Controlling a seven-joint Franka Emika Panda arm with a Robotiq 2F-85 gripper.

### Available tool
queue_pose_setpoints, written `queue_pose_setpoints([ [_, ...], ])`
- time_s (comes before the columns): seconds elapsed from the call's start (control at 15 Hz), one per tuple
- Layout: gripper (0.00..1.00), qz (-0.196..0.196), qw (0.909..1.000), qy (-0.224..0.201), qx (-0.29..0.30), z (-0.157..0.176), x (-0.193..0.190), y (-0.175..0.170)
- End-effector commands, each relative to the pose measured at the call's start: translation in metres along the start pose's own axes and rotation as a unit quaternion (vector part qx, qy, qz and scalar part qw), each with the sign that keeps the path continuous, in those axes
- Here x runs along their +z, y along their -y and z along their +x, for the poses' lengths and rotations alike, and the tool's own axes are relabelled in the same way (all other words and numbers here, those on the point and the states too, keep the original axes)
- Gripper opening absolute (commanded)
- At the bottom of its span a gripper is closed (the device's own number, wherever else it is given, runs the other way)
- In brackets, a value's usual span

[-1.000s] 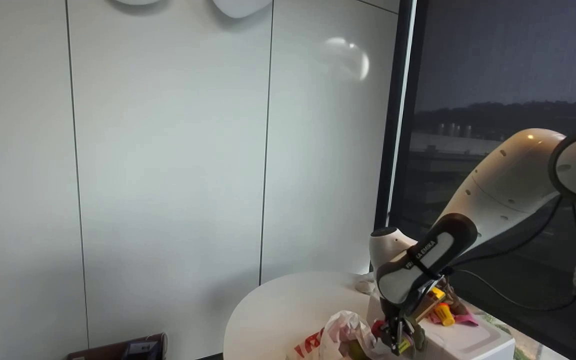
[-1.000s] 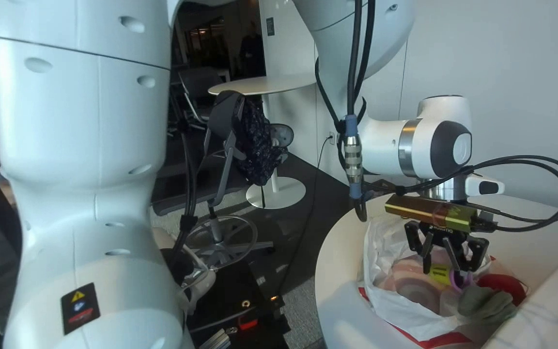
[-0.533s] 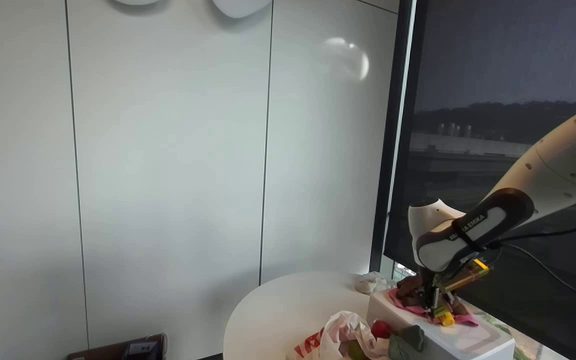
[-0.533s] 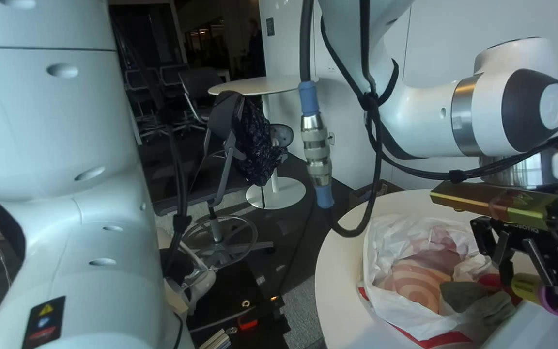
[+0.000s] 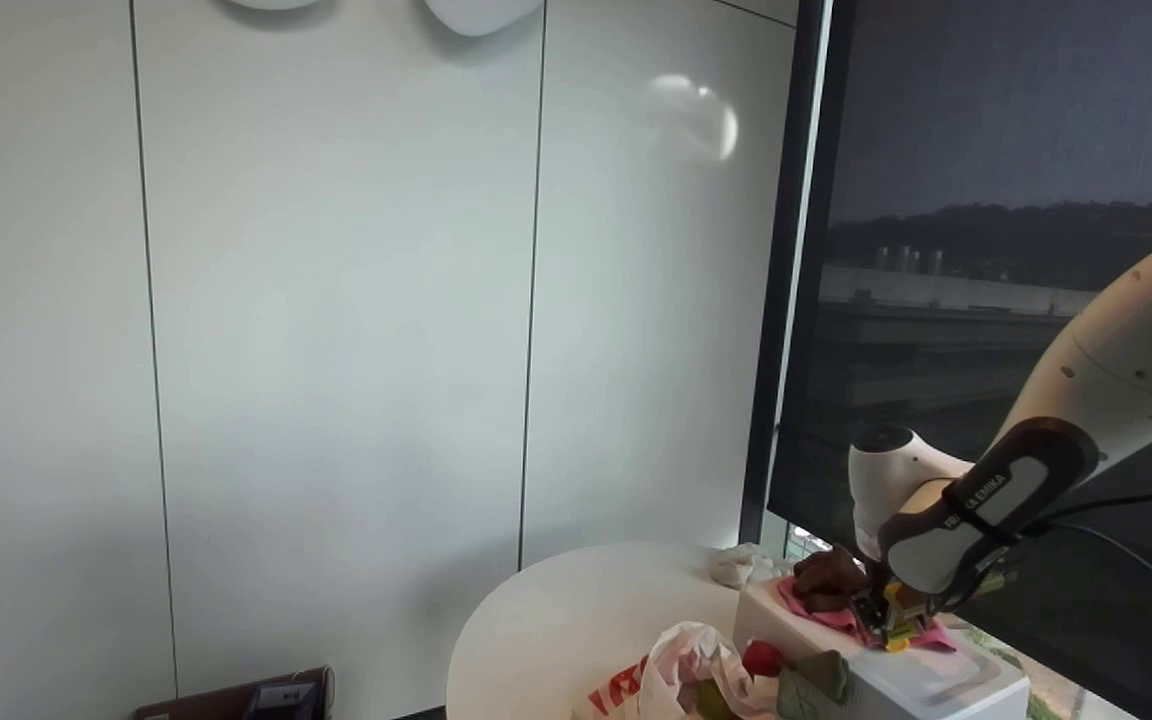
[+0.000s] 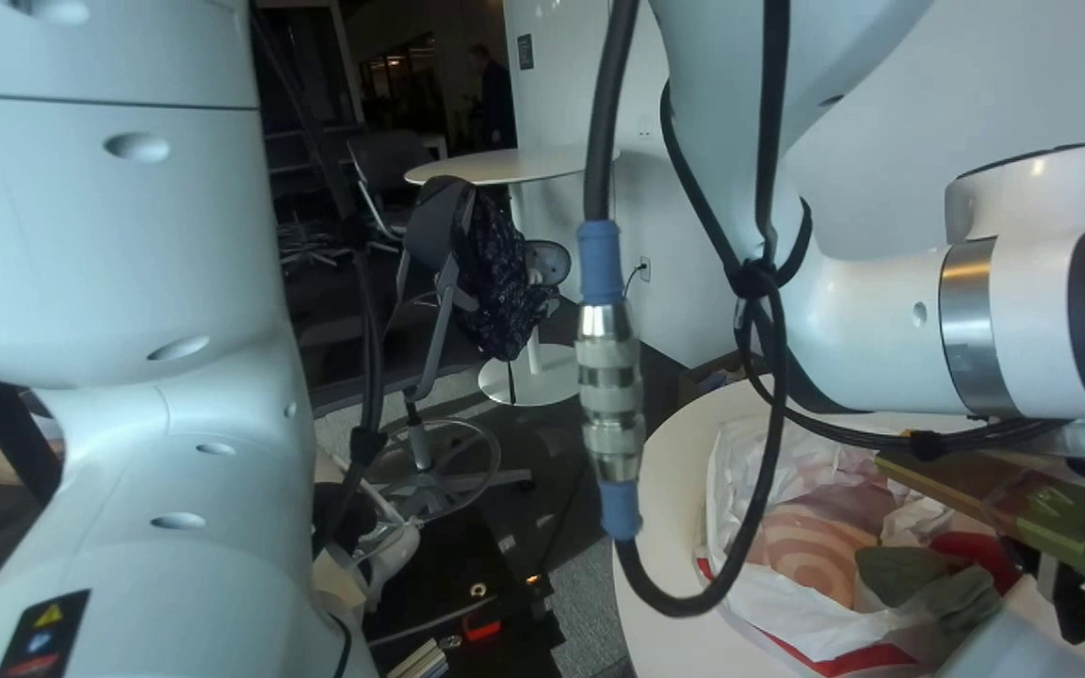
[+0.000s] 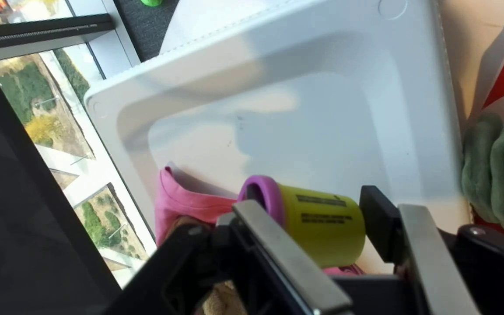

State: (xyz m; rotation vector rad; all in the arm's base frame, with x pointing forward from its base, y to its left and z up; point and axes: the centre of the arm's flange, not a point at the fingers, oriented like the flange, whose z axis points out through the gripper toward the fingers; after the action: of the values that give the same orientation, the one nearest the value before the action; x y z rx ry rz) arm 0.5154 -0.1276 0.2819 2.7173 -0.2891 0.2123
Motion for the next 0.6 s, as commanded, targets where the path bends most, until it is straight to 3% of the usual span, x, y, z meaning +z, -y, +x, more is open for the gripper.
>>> queue_pose_setpoints([
  [0.0,0.9,0.001,0.9993,-0.03,0.024,-0.002,0.013,0.009],
  [0.13,1.0,0.009,0.9983,-0.046,0.035,-0.001,0.01,0.011],
  [0.27,1.0,0.017,0.9962,-0.07,0.049,0.001,-0.002,0.009],
  [0.53,1.0,0.063,0.9938,-0.075,0.052,-0.005,-0.02,0.028],
])
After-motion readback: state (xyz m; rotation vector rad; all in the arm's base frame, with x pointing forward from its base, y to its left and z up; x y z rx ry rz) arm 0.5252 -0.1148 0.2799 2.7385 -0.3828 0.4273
